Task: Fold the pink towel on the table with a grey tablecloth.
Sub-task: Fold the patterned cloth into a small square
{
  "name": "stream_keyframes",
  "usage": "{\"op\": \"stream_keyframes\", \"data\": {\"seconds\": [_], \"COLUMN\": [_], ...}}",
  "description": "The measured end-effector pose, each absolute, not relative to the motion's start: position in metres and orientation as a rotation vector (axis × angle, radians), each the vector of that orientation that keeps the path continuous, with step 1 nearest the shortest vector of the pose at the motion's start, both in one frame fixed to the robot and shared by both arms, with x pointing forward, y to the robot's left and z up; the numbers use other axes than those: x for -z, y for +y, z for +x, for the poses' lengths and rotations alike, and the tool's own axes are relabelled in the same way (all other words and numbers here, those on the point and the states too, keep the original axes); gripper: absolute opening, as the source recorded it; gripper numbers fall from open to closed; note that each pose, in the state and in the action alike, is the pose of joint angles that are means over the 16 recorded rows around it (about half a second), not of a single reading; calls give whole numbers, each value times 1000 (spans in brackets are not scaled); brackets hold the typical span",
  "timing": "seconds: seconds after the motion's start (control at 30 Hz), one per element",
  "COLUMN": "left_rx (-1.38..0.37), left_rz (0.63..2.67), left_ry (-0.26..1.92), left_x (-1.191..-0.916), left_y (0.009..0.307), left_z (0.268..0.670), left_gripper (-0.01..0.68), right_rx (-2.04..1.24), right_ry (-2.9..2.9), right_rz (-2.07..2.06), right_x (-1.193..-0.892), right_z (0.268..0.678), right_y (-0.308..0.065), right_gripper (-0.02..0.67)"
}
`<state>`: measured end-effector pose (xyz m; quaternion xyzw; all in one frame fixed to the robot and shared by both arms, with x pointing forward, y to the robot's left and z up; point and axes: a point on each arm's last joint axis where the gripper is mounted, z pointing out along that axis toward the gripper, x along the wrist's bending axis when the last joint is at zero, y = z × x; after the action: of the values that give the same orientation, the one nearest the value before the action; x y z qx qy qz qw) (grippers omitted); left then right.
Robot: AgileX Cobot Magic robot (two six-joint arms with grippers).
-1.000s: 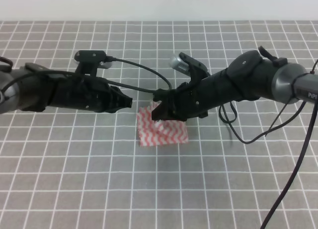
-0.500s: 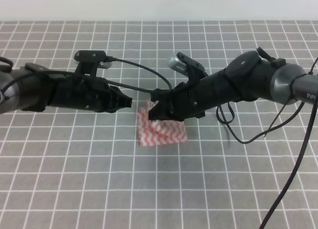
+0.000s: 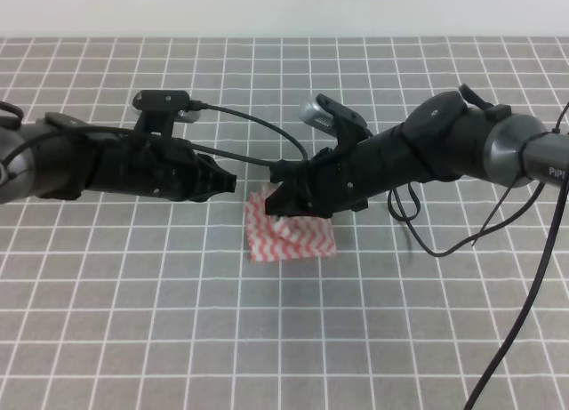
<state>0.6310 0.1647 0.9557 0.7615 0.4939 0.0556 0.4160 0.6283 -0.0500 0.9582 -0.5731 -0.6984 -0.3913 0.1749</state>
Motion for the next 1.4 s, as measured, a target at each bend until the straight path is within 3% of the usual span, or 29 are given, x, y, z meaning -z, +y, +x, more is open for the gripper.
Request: {"op": "stream_keyframes", "data": {"seconds": [0.2, 0.47, 1.07, 1.4], "left_rx": [-139, -117, -30, -30], "left_rz": [1913, 1919, 1940, 1943], "left_ry": [1239, 1228, 1231, 1232], "left_x": [-956, -956, -951, -950], "left_y": [165, 163, 161, 161], "left_z": [631, 630, 625, 625], "left_gripper": [-4, -4, -4, -4], "right_rx": [1114, 1107, 980, 955], "right_ry": [-1972, -1975, -2141, -2187], "right_rz": [-1628, -1622, -1549, -1520], "right_x": [-959, -960, -955, -954], "right_z": [629, 631, 623, 616], "right_y": [-50, -55, -53, -44], "right_gripper": [142, 164, 5, -14]}}
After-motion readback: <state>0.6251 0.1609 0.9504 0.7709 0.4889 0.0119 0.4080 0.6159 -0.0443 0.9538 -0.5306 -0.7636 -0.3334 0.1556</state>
